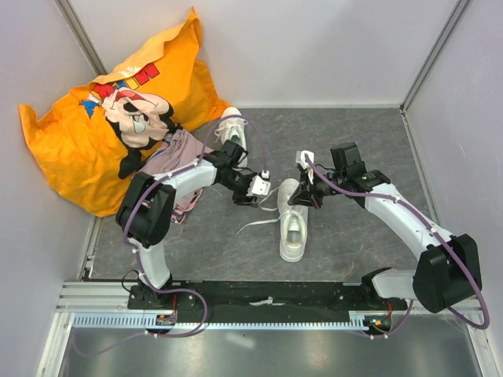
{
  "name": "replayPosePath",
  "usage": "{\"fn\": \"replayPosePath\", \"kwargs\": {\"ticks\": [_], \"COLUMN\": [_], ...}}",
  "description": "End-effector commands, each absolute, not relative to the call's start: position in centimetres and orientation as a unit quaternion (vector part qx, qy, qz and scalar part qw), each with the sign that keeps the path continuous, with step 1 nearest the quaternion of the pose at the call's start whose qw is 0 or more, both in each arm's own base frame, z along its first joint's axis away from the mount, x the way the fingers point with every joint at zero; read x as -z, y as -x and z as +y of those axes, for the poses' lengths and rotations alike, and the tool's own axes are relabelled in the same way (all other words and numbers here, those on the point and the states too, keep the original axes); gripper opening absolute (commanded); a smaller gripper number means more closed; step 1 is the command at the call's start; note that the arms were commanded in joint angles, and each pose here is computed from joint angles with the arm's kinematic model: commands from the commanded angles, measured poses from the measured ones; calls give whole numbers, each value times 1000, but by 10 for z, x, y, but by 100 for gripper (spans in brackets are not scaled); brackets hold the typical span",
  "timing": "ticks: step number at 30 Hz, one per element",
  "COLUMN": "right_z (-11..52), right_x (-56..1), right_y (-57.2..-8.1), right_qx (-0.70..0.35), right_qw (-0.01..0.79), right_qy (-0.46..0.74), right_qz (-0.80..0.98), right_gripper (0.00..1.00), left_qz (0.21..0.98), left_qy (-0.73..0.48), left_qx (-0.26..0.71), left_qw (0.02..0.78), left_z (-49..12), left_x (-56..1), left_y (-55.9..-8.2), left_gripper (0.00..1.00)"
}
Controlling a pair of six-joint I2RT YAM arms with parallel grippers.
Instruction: Tie the shoes
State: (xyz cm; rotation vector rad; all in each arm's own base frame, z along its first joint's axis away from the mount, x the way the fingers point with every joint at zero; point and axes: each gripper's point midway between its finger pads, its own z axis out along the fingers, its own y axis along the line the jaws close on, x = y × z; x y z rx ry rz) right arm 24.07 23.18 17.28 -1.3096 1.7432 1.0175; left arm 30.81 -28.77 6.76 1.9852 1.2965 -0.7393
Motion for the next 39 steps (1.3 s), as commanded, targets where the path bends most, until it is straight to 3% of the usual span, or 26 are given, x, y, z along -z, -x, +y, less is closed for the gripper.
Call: {"fn": "replayPosePath", "kwargs": {"ticks": [1, 12, 19, 24, 32, 33, 34, 37, 39], "right_z": [234, 234, 233, 232, 231, 232, 231, 232, 233], "right_x": [-189, -188, -186, -184, -183, -184, -183, -183, -183], "right_y": [-244, -245, -247, -248, -247, -247, -248, -248, -248], "right_qx": [-397, -397, -392, -387, -385, -386, -385, -386, -387], "right_qw": [389, 397, 399, 401, 402, 403, 403, 402, 401], "right_qy": [501, 485, 484, 486, 489, 489, 489, 490, 490], "right_qz": [663, 670, 672, 674, 672, 671, 671, 671, 670], "right_gripper": [0, 0, 0, 0, 0, 0, 0, 0, 0], "left_qz": [441, 402, 407, 411, 466, 479, 486, 512, 510], "left_qy": [-808, -847, -860, -859, -828, -822, -817, -799, -796], "left_qx": [237, 215, 197, 203, 228, 233, 236, 236, 230], "left_qw": [310, 274, 236, 227, 211, 202, 201, 211, 231], "left_z": [-292, -302, -287, -270, -246, -242, -242, -244, -246], "left_x": [-53, -21, -14, -32, -52, -49, -49, -52, -56], "left_y": [-314, -307, -306, -286, -240, -234, -233, -241, -255], "left_gripper": [58, 53, 19, 2, 2, 10, 24, 43, 48]}}
